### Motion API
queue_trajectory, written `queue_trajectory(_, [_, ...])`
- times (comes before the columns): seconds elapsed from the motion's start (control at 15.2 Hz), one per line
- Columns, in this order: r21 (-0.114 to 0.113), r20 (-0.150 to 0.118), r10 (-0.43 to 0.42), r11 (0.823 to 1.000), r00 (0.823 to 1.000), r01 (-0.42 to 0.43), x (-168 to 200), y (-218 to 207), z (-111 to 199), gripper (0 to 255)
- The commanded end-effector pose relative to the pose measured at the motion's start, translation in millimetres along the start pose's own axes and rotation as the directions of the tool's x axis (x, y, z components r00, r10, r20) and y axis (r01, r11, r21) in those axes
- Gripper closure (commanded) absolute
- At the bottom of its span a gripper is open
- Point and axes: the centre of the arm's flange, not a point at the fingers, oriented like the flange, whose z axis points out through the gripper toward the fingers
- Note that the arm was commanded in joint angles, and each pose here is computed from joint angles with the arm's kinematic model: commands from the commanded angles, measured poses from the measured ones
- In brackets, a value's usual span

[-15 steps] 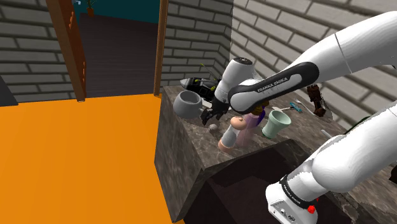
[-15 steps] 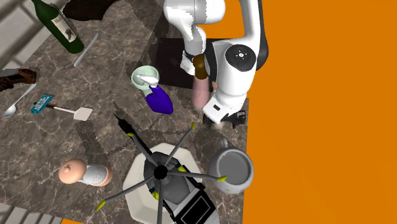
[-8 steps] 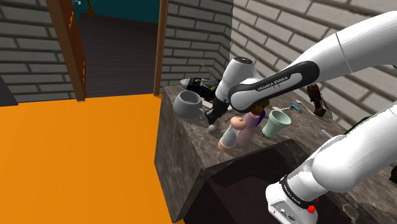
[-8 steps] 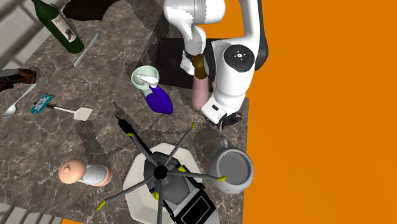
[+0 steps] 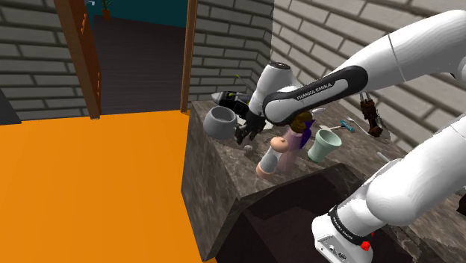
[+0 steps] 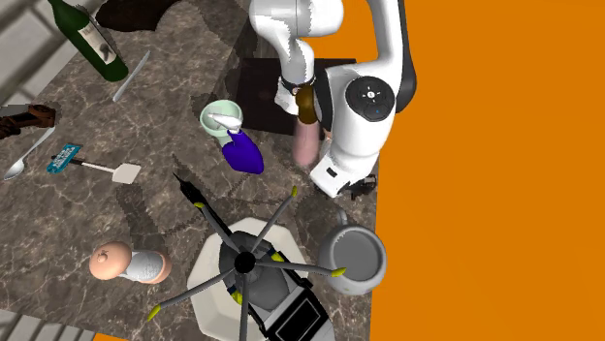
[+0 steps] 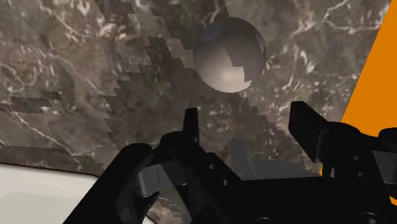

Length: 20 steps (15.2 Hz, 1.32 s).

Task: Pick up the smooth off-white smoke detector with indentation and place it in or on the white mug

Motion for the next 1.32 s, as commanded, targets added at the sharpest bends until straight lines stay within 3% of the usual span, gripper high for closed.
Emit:
queue_trajectory(0.0, [0.009, 0.242, 0.037, 0.999, 0.970, -0.041, 9, 6, -1, 0])
queue_trajectory(0.07, [0.012, 0.294, 0.046, 0.999, 0.955, -0.051, 12, 7, -2, 0])
queue_trajectory(0.53, [0.012, 0.294, 0.046, 0.999, 0.955, -0.051, 1, 6, 37, 0])
queue_trajectory(1.06, [0.012, 0.294, 0.046, 0.999, 0.955, -0.051, 1, 6, 37, 0])
queue_trajectory(1.12, [0.012, 0.294, 0.046, 0.999, 0.955, -0.051, 1, 6, 37, 255])
queue_trajectory(1.25, [0.012, 0.294, 0.046, 0.999, 0.955, -0.051, 1, 6, 37, 255])
